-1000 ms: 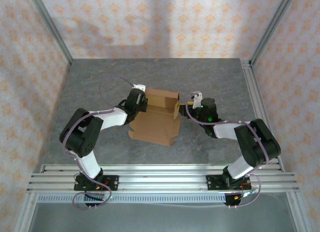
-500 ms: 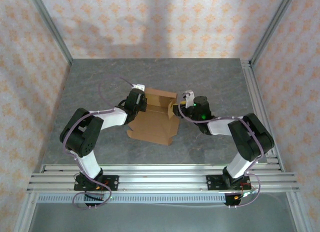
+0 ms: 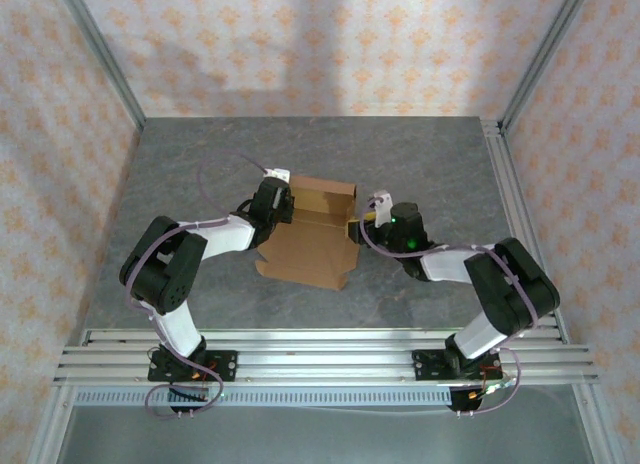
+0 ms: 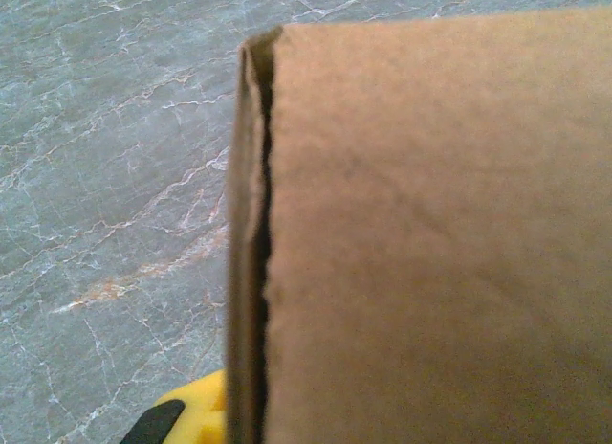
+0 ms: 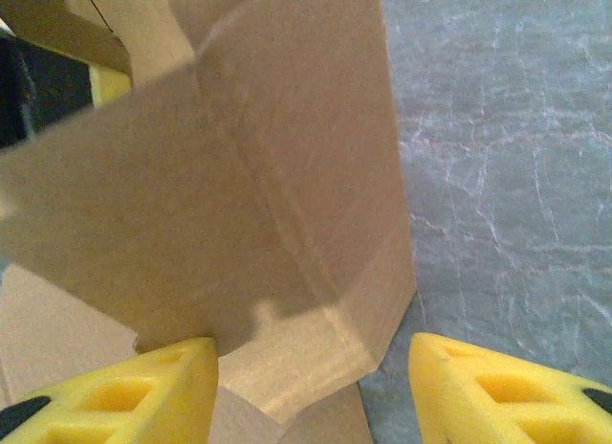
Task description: Fold the paper box
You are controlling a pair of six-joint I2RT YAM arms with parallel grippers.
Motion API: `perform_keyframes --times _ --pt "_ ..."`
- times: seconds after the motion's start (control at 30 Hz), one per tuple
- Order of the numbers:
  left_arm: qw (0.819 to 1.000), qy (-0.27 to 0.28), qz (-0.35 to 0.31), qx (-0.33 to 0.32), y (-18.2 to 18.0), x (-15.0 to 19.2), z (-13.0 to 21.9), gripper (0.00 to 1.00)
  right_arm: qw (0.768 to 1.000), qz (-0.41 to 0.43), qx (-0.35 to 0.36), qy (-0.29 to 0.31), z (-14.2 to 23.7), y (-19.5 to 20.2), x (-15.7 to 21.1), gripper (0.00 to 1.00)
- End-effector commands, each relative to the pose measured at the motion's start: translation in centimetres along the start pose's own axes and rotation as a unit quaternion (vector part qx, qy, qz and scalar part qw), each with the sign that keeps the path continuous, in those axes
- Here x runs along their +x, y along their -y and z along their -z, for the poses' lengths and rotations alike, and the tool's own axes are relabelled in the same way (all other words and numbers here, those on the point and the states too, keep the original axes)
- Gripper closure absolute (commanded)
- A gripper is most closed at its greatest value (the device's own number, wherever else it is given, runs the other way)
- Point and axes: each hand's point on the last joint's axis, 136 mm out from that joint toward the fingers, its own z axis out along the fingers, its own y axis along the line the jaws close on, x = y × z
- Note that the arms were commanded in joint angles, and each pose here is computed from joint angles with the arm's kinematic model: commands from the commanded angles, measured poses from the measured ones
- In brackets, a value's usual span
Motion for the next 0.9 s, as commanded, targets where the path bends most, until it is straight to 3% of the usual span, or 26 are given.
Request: perform_keyframes --times 0.0,0.23,0.4,0.57,0.87 --pt "0.995 -0.088 -0.037 -0.001 0.1 5.6 -0.6 1.00 1.000 0.015 0.000 0.005 0.7 -0.2 -0.3 0.45" --pt "0.995 -0.088 -0.036 0.001 0.2 5.6 -0.6 1.00 1.000 0.020 0.002 0.007 0.0 -0.1 -1.0 0.49" --pt "0.995 -0.088 -0.040 -0.003 -0.1 5.5 -0.4 1.00 0.998 0.004 0.056 0.018 0.6 3.3 -1.7 0.53" --pt "0.995 -0.089 -0.041 -0.003 -0.1 5.5 -0.5 1.00 0.999 0.016 0.038 0.011 0.7 2.9 -2.2 0.50" --pt "0.995 -0.091 -0.043 -0.003 0.1 5.4 -0.7 1.00 0.998 0.012 -0.056 -0.002 -0.4 0.0 -2.6 0.48"
